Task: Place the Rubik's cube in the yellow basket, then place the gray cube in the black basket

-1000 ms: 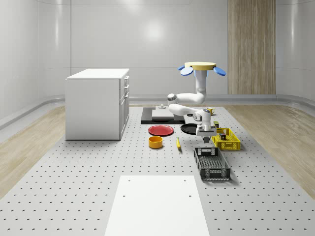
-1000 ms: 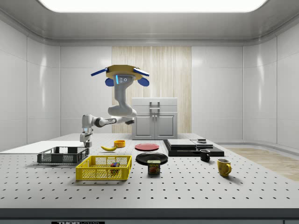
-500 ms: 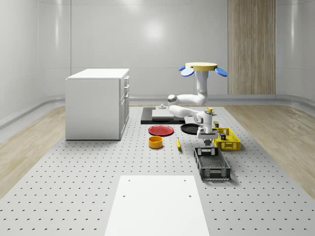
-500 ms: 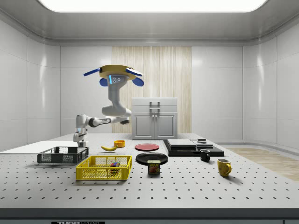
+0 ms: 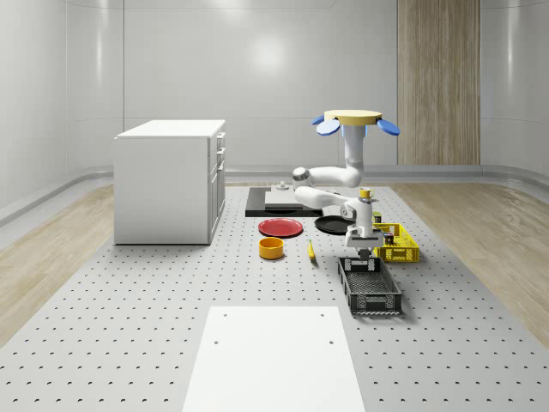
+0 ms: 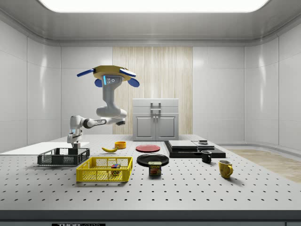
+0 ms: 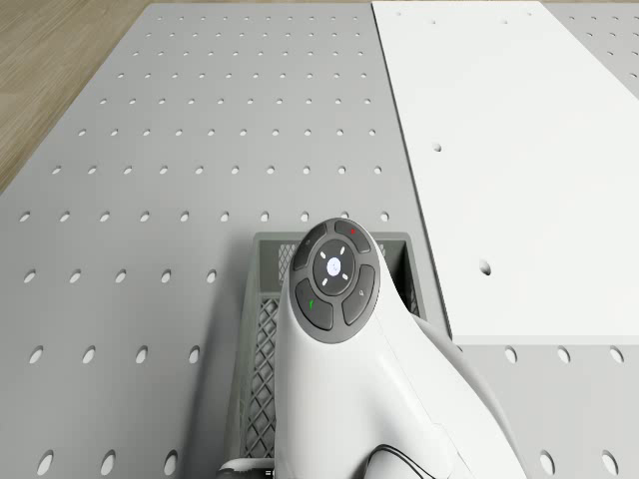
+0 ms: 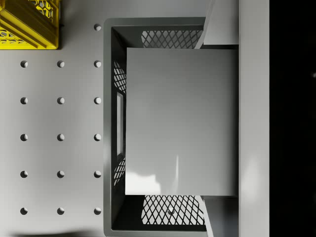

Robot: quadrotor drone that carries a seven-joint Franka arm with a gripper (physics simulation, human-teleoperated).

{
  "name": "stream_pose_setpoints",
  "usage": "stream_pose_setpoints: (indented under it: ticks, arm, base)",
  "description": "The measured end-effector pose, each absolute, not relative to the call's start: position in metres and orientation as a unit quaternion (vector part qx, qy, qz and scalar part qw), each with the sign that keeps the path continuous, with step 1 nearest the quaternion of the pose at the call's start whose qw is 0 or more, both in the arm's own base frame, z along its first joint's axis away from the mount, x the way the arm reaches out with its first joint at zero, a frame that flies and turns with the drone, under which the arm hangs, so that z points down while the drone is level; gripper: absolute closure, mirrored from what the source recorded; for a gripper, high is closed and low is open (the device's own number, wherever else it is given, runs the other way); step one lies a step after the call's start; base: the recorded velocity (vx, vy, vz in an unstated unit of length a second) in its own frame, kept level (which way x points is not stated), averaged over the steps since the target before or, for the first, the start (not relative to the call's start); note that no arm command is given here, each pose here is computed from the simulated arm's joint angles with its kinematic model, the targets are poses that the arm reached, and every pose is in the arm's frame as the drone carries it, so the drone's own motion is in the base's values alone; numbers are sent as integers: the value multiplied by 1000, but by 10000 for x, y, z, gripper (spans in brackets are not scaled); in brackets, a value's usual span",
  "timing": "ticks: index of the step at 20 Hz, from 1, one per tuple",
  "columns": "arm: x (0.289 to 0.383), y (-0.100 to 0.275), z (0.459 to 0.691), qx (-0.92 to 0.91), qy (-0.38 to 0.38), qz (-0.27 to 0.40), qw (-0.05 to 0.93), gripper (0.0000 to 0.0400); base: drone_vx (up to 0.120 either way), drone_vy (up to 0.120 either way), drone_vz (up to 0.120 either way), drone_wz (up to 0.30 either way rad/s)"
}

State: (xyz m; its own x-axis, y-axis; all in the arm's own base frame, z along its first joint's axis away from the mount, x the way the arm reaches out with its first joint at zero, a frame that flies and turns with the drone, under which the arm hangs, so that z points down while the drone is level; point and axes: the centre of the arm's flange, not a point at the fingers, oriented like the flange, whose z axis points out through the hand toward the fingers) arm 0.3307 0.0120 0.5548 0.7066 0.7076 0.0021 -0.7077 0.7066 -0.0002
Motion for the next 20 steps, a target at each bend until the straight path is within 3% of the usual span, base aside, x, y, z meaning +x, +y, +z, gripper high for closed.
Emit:
stream_pose_setpoints:
  ticks: [5,11,20]
  arm:
    - [3307,120,5548,0,-1,383,924,149]
    - [3308,120,5551,0,-1,383,924,149]
    - [3307,120,5849,0,-1,383,924,149]
  base:
    - [112,0,-16,0]
    - [0,0,-113,0]
    - [0,0,0,0]
